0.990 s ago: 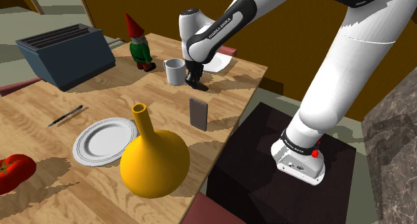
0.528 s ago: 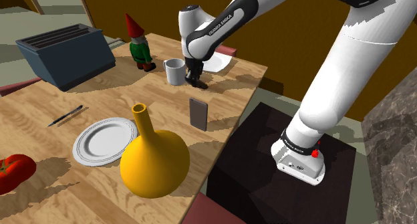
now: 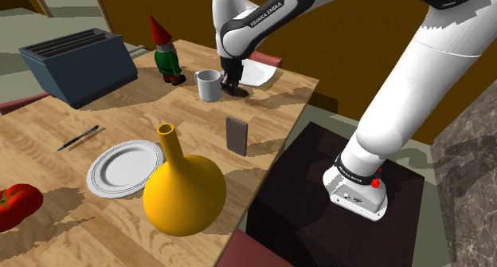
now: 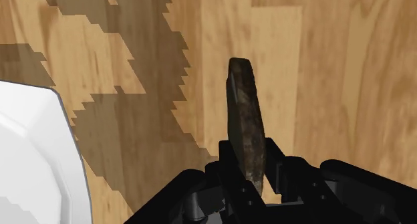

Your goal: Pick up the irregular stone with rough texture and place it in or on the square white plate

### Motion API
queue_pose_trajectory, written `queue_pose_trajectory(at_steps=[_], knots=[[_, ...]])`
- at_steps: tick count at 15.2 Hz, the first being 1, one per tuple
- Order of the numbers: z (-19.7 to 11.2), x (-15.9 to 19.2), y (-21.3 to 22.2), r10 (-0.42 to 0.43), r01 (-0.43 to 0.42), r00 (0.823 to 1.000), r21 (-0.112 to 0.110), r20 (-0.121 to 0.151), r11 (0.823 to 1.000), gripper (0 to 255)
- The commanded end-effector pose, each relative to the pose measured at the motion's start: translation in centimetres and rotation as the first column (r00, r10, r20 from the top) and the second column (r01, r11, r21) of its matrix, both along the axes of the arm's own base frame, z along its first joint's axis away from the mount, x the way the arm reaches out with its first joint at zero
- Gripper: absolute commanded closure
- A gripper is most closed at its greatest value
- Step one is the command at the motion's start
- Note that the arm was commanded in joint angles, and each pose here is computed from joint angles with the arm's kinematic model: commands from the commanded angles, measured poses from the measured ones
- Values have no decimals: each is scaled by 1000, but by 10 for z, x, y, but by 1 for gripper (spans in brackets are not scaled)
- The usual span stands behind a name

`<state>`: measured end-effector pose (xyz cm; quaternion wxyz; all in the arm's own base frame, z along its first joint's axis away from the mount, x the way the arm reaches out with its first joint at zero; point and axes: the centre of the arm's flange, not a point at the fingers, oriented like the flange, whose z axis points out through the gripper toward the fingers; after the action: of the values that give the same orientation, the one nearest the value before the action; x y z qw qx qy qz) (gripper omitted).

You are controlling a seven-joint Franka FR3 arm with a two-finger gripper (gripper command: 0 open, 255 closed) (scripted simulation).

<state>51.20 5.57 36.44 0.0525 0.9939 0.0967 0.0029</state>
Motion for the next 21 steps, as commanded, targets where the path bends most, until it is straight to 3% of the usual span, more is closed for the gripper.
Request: queue_pose_trajectory(at_steps=[1, 8, 21], knots=[[11, 0, 2, 0, 0, 1000, 0, 0, 1000, 255], [44, 0, 2, 0, 0, 1000, 0, 0, 1000, 255], [45, 73, -154, 0, 0, 1000, 0, 0, 1000, 255]])
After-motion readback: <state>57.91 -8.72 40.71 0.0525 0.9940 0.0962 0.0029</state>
